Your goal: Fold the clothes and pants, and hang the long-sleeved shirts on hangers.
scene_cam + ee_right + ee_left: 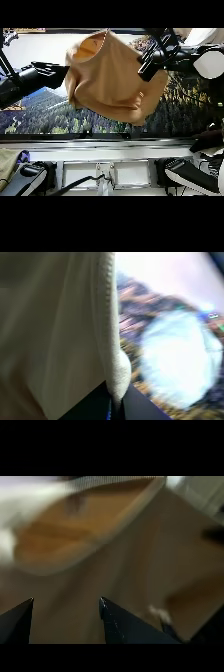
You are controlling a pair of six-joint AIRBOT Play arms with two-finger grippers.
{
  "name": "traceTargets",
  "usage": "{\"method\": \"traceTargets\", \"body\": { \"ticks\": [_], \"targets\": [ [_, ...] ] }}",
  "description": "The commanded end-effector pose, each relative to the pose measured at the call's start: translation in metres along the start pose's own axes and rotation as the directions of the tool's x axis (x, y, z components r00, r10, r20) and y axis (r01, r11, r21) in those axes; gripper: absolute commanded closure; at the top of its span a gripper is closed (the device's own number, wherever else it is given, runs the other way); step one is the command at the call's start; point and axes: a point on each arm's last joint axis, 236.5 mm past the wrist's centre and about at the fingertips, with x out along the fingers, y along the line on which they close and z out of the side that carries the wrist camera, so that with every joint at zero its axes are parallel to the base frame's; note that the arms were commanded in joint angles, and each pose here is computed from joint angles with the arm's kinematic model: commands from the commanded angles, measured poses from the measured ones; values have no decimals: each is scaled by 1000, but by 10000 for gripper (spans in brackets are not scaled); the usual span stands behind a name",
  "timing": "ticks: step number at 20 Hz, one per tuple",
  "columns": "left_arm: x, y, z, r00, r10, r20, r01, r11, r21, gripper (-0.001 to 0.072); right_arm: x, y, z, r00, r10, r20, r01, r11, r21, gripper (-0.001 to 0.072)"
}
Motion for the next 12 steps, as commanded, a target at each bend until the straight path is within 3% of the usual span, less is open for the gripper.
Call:
{"method": "traceTargets", "body": {
  "ticks": [1, 3, 5, 12],
  "targets": [
    [-2, -8, -16, 998, -23, -65, 25, 999, 36, 257, -20, -49, 4, 981, -195, 7, 194, 979, 55, 687],
    [-2, -9, -17, 997, -27, -71, 29, 999, 35, 257, -33, -84, -9, 956, -291, -26, 291, 944, 155, 687],
    [-3, -11, -24, 994, -36, -100, 40, 999, 33, 272, -55, -130, -34, 907, -413, -84, 419, 858, 298, 687],
    [-5, -15, -39, 985, -54, -165, 60, 998, 30, 272, -172, -232, -103, 693, -683, -231, 646, 445, 621, 687]
  ]
}}
